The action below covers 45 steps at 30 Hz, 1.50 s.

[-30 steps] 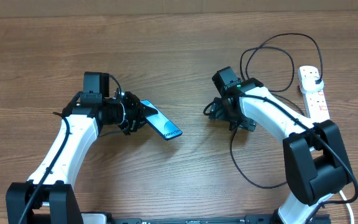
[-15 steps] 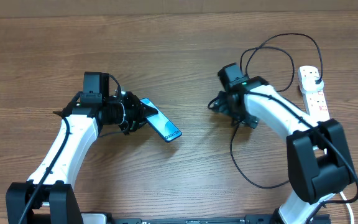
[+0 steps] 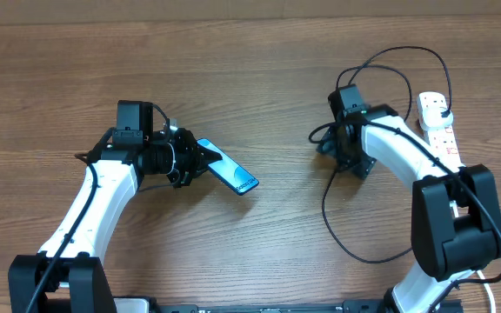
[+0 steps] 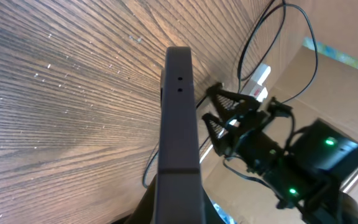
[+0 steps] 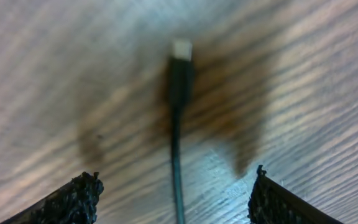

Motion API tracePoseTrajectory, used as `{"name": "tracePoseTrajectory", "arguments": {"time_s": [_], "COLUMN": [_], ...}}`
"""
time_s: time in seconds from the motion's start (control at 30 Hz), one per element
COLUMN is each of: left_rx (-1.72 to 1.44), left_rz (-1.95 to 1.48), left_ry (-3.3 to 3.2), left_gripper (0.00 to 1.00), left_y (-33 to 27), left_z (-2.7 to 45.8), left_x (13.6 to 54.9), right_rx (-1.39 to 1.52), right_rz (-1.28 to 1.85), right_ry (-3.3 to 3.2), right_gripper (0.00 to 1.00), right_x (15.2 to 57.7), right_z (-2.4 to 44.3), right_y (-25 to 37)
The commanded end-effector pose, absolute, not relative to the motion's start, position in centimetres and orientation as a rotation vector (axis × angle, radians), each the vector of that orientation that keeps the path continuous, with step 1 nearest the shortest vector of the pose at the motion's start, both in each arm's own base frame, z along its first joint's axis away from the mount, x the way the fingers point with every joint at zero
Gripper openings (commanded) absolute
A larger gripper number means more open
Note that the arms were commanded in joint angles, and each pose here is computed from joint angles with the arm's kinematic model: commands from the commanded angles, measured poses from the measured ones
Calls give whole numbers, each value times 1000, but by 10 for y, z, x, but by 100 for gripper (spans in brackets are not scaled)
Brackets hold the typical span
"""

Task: Plug charger to phone and switch on socket
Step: 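Turn the phone port-down with the left gripper, bring plug closer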

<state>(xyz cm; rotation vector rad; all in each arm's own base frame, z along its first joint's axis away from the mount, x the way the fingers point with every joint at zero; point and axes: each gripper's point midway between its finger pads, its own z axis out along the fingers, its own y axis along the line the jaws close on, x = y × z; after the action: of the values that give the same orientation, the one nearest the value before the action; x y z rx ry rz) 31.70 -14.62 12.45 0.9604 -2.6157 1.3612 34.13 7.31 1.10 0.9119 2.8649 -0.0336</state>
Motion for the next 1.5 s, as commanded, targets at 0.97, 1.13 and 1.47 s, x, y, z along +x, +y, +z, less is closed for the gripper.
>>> {"name": "tracePoseTrajectory", "arguments": {"time_s": [0.97,1.13,1.47], "left_rx": [948,954,730], "left_rz": [1412,1398,1644], "left_ry": [-2526,-2514,-2579], "left_gripper": [4,4,4], "left_y": [-153,-153,-161], "left_z": [138,137,162], "left_x": [311,307,327], "right_rx": [879,672,-54], "right_rz": [55,159,906], "right_ry": [2845,2890,2843], "right_gripper": [4,4,4], "right_x": [343,352,342], "right_z": [-1,4,82], "right_y": [81,96,184]}}
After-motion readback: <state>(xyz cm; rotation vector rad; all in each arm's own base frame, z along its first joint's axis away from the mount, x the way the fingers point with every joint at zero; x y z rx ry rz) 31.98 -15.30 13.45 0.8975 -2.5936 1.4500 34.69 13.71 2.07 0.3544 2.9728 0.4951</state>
